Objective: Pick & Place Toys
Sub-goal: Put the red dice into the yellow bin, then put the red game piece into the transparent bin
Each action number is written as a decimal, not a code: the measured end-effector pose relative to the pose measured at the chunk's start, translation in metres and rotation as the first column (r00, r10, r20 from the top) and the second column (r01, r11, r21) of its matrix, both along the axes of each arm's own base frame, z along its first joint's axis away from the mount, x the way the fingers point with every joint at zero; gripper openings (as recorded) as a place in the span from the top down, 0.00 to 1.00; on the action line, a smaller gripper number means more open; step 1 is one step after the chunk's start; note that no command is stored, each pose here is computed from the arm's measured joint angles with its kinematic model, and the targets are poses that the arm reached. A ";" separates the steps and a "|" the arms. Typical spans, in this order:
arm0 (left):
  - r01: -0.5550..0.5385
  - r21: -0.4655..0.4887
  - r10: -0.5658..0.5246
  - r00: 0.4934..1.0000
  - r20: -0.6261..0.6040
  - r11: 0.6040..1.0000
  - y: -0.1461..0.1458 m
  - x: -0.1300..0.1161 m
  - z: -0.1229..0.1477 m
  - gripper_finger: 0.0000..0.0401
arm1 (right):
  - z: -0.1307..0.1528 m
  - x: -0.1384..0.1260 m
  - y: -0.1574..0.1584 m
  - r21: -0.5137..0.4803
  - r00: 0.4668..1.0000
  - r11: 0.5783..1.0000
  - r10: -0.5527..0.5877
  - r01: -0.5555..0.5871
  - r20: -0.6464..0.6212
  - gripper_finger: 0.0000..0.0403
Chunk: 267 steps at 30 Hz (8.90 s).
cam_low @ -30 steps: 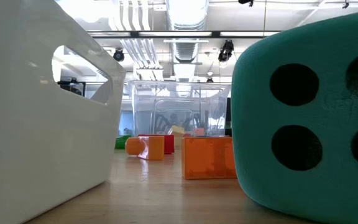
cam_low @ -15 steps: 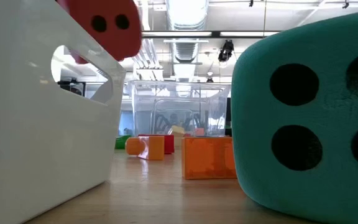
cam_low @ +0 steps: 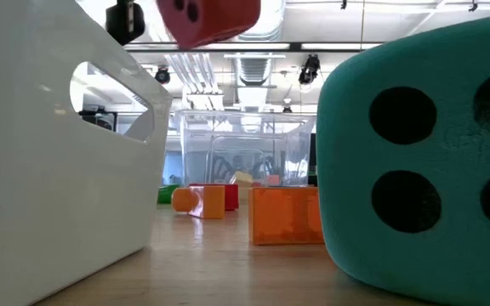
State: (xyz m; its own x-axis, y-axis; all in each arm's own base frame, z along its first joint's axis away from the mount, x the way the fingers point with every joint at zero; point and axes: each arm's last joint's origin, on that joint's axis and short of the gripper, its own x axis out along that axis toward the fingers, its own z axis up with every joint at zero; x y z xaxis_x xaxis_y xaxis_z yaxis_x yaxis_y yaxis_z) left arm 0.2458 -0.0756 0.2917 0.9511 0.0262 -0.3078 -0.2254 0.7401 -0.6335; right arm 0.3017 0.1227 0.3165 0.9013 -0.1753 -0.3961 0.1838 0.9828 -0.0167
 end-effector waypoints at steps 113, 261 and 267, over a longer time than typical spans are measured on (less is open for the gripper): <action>0.026 -0.085 -0.025 0.999 0.020 0.996 0.024 -0.026 0.023 0.18 | 0.050 -0.097 0.002 0.514 0.684 0.832 0.253 0.207 -0.684 0.78; -0.092 -0.146 0.028 0.919 -0.393 0.985 0.032 -0.048 0.025 0.18 | -0.036 -0.036 -0.056 0.533 0.674 0.471 -0.199 0.702 -0.712 0.15; -0.033 -0.034 0.011 0.866 -0.500 0.999 0.035 -0.058 0.024 0.18 | -0.054 -0.003 -0.080 0.558 0.668 0.369 -0.364 0.743 -0.649 0.15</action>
State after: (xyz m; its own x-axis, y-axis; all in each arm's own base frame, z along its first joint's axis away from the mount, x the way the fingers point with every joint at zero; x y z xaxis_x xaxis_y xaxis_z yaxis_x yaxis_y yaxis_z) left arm 0.1877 -0.0408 0.3158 0.6688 0.0229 -0.7431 -0.5359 0.7077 -0.4605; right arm 0.2984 0.0431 0.2622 0.4578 -0.0537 -0.8875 0.8523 0.3105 0.4209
